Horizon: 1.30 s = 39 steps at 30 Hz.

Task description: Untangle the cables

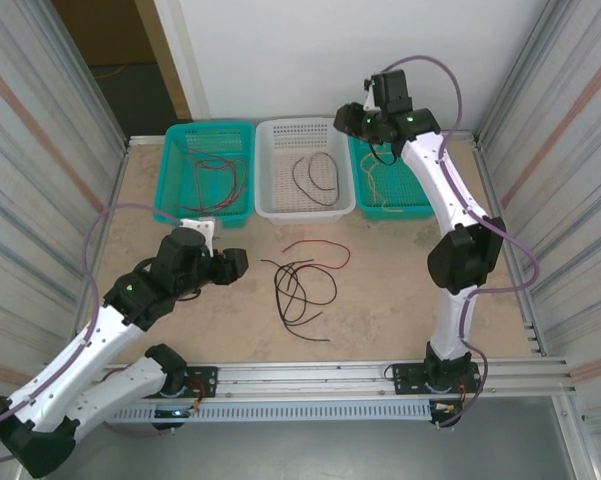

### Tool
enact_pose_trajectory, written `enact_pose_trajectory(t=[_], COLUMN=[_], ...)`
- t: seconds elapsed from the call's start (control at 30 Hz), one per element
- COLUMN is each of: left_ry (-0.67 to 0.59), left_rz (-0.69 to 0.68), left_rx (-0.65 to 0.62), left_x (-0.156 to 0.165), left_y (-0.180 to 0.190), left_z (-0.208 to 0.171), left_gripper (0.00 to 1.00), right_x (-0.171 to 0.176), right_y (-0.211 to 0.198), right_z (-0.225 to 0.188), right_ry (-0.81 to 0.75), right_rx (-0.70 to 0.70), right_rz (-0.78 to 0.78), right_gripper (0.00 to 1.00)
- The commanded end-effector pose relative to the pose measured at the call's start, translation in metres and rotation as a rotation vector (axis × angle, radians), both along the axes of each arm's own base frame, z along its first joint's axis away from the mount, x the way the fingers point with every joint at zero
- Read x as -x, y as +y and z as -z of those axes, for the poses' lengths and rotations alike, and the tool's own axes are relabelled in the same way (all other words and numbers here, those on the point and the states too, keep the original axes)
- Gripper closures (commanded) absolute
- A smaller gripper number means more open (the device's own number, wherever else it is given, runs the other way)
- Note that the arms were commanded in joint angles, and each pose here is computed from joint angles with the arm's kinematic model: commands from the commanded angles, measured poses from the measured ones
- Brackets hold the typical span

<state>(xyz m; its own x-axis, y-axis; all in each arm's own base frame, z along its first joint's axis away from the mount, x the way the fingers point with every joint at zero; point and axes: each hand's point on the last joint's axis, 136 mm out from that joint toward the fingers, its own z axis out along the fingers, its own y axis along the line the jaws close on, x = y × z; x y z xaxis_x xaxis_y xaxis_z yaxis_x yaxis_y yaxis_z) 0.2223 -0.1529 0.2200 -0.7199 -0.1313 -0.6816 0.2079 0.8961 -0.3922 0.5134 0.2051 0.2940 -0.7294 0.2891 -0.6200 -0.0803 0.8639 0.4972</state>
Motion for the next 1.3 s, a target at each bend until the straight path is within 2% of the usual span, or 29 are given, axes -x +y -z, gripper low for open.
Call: enact_pose_trajectory(t=[0.0,0.2,0.37,0.5,0.57,0.83,1.0,1.2,1.27], left_ry=[0.048,0.125,0.182,0.194,0.192,0.185,0.185,0.192,0.19], left_rz=[-0.032,-0.069,-0.104,-0.104,-0.106,-0.131,-0.132,-0.124,-0.123], left_rx=[0.041,0.064,0.082,0.097,0.096,0.103,0.113,0.118,0.12], left_x=[-0.002,-0.011,-0.014,-0.012,-0.011,-0.004,-0.002,-0.002,-0.003], left_y=[0.001,0.003,0.003,0.002,0.004,0.012,0.014,0.012,0.011], left_z=[0.002,0.018,0.031,0.031,0.029,0.032,0.034,0.038,0.038], left_gripper=[0.39,0.42,0.47,0.48,0.49,0.49,0.49,0.5,0.5], right_x=[0.044,0.132,0.206,0.24,0.253,0.265,0.261,0.257,0.257], right_y=[0.012,0.017,0.039,0.058,0.071,0.111,0.121,0.127,0.128], right_z=[-0.004,0.045,0.113,0.164,0.185,0.242,0.259,0.267,0.271], right_ry=[0.042,0.096,0.207,0.305,0.351,0.483,0.51,0.515,0.525], right_rx=[-0.002,0.14,0.298,0.376,0.38,0.382,0.39,0.394,0.399], right_rz=[-0.049,-0.116,-0.193,-0.243,-0.278,-0.33,-0.343,-0.354,-0.357], right_gripper=[0.43,0.42,0.51,0.59,0.59,0.57,0.62,0.62,0.69])
